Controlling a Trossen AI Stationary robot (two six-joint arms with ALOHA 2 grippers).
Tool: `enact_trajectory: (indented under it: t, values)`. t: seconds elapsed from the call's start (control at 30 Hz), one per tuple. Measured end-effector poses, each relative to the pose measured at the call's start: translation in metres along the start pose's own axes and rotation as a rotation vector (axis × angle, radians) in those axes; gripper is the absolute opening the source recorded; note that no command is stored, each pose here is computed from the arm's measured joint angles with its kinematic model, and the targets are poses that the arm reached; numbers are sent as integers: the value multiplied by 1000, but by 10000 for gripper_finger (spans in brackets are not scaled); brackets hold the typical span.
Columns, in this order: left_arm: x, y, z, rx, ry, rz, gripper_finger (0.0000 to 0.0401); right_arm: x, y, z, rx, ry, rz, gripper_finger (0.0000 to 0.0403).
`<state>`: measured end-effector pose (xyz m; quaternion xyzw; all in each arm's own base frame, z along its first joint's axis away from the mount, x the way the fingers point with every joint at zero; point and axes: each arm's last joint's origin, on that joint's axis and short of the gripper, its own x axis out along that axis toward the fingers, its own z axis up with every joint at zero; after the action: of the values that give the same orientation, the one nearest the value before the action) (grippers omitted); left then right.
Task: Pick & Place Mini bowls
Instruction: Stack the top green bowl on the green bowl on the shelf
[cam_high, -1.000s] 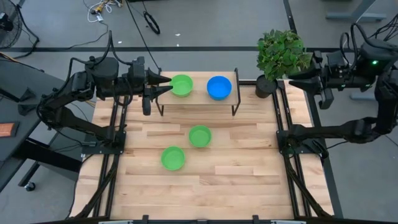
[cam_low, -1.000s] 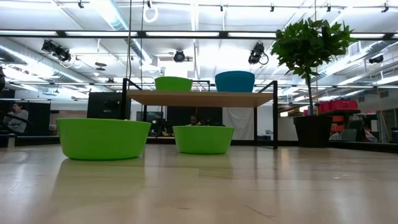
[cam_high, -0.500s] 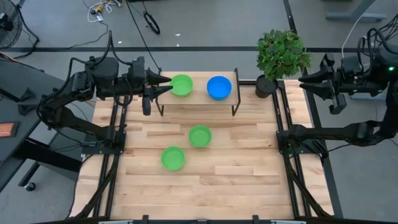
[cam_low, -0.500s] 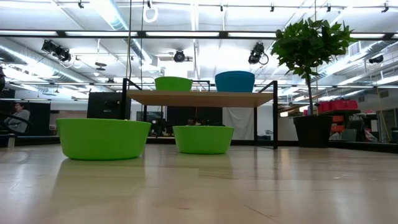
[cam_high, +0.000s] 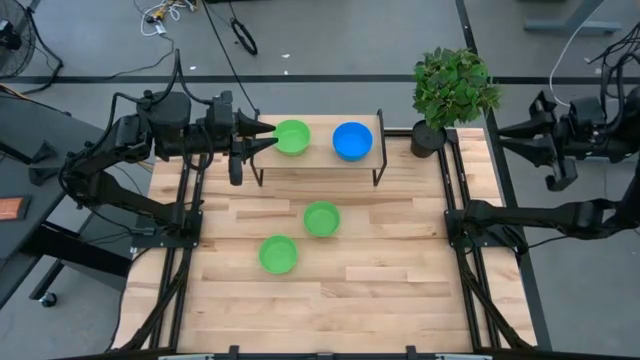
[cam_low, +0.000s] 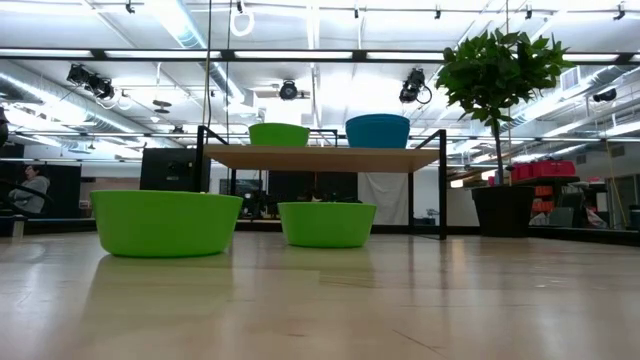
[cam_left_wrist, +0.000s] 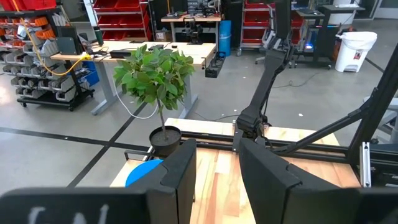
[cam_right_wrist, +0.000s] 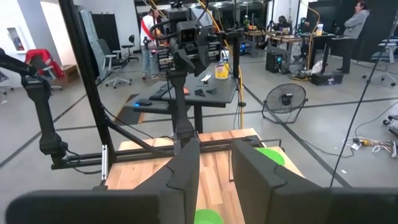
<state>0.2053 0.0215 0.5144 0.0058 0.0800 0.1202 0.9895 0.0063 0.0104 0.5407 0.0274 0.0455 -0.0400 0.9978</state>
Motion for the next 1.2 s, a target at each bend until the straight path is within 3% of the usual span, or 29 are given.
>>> enact_trajectory:
  t: [0.73, 0.93, 1.2]
  values:
    - [0, 0, 0, 0, 0, 0, 126, -5, 2, -10, -35, 79, -1, 98]
    - [0, 0, 0, 0, 0, 0, 126, -6, 0, -19, -34, 177, -100, 98]
    - [0, 0, 0, 0, 0, 0, 126, -7, -1, -22, -57, 204, -127, 54]
